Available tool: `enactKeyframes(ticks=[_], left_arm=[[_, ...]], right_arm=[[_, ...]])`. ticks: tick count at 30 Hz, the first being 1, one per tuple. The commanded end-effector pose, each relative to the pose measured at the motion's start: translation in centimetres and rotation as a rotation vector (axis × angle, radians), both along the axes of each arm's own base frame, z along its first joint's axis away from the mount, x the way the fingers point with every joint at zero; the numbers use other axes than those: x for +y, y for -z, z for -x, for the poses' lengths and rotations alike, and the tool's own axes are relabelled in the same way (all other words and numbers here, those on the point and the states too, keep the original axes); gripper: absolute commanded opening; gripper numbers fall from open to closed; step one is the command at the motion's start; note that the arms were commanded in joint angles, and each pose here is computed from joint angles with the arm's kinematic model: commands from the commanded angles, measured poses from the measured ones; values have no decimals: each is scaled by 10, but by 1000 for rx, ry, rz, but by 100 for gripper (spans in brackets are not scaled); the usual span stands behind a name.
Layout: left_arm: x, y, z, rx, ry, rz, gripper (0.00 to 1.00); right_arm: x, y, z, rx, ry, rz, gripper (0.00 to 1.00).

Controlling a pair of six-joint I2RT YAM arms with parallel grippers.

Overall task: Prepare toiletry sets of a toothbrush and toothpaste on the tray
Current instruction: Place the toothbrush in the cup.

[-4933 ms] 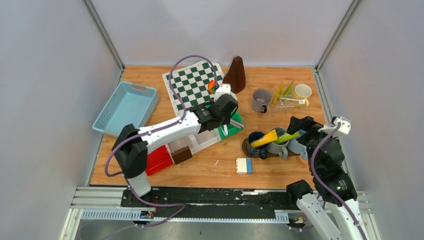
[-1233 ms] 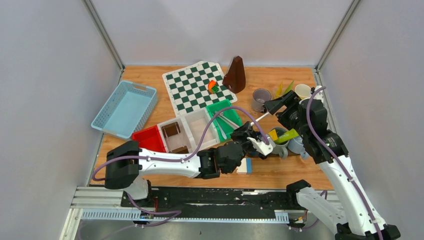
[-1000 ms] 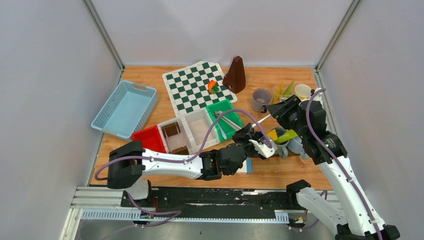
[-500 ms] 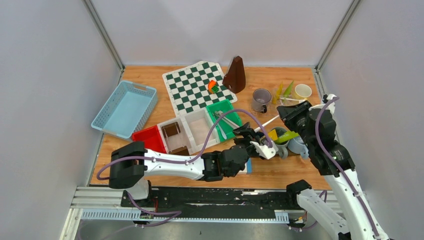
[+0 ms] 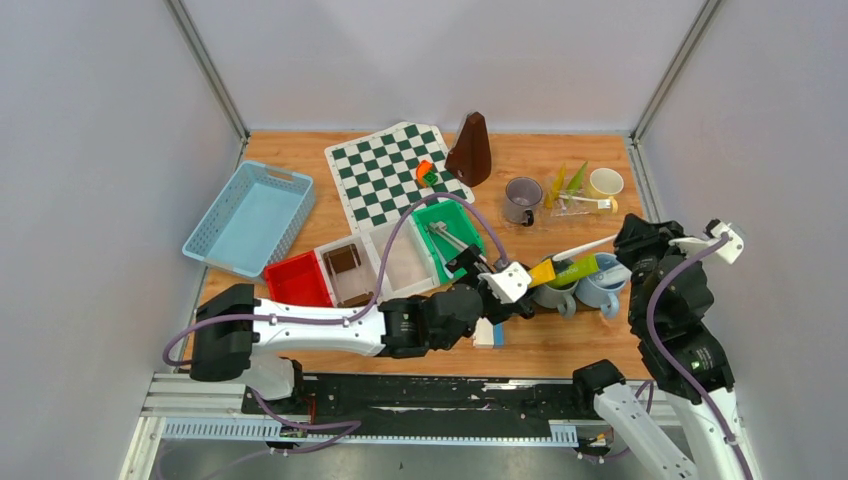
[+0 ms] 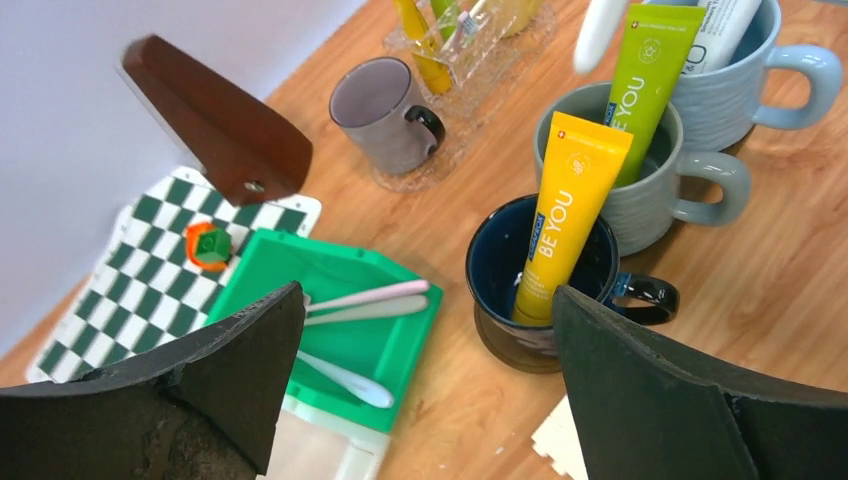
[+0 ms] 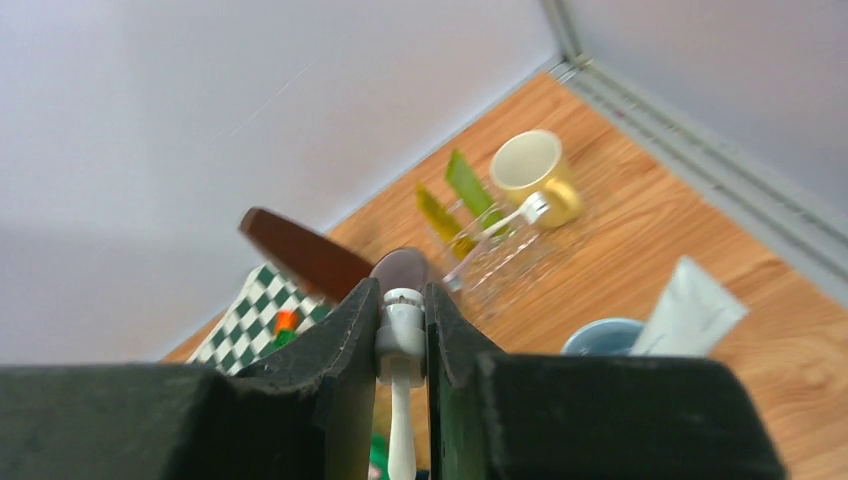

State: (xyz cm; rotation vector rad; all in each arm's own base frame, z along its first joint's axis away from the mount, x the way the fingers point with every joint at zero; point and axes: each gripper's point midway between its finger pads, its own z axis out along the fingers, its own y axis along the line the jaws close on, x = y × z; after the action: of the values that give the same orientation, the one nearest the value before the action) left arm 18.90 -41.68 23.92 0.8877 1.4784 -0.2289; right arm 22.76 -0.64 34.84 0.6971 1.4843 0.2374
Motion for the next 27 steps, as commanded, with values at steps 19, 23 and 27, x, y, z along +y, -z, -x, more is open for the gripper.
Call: enactKeyframes(ticks=[19, 23, 27], left_arm=[[97, 19, -32, 433, -255, 292, 100], [107, 21, -31, 446, -267, 310, 100], [113, 23, -31, 456, -274, 331, 100]], right_arm=[[-92, 31, 15, 163, 551, 258, 0], [-100, 46, 3, 183, 568, 211, 0], [-104, 62, -11, 196, 558, 147, 0]])
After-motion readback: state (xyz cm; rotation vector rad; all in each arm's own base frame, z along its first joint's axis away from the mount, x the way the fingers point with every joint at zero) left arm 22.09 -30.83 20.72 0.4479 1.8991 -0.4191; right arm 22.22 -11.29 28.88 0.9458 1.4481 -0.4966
